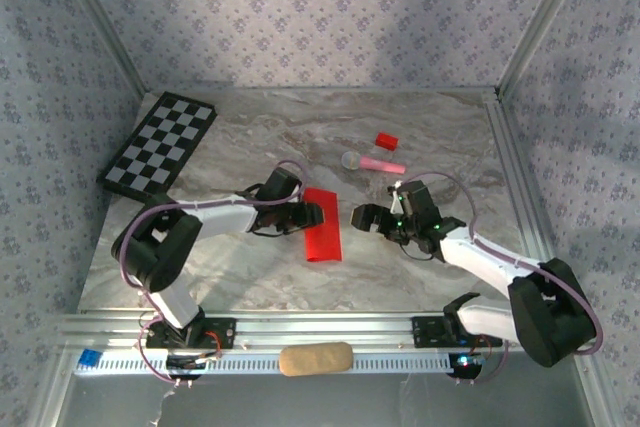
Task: Fold a paper plane with a square sheet of paper (pick it up from the middle)
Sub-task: First fold the square sheet of paper in half at the center of the table.
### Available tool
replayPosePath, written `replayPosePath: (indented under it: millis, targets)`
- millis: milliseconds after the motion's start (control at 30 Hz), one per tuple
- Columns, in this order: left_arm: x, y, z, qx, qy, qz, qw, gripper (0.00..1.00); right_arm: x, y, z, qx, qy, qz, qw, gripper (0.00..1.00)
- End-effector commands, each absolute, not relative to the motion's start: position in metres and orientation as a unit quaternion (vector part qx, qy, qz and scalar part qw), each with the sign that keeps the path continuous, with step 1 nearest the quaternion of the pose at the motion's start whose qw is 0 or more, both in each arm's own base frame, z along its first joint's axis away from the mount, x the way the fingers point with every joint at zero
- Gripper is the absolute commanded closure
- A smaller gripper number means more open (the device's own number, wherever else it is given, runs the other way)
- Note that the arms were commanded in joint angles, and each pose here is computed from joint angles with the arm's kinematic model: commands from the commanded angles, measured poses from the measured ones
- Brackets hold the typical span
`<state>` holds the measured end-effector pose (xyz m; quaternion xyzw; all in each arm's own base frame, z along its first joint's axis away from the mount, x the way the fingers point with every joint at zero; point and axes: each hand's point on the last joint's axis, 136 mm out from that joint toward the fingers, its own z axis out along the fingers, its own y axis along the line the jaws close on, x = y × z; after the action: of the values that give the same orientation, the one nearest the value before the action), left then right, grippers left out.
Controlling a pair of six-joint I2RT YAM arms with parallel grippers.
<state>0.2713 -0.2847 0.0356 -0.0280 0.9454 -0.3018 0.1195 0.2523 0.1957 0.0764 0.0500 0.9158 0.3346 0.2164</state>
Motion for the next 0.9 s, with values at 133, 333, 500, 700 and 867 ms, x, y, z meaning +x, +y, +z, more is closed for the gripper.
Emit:
replayPosePath:
  millis: [133, 333, 500, 700, 867]
  targets:
    - [0.271, -0.267, 0.038, -0.021, 0.953, -0.269, 0.141, 0.46, 0.261, 0.208, 0.081, 0.049, 0.914, 0.336, 0.221, 0.0]
    - [0.266, -0.263, 0.025, -0.002, 0.963, -0.24, 0.119, 0.48, 0.26, 0.213, 0.079, 0.041, 0.92, 0.325, 0.214, 0.0]
    - [0.267, -0.258, 0.022, -0.01, 0.966, -0.23, 0.121, 0.49, 0.26, 0.21, 0.077, 0.041, 0.924, 0.312, 0.216, 0.0]
    - [0.27, -0.253, 0.026, -0.034, 0.963, -0.23, 0.139, 0.49, 0.26, 0.211, 0.076, 0.043, 0.925, 0.31, 0.216, 0.0]
    - [0.27, -0.247, 0.021, -0.047, 0.964, -0.219, 0.141, 0.5, 0.26, 0.211, 0.074, 0.045, 0.927, 0.306, 0.214, 0.01]
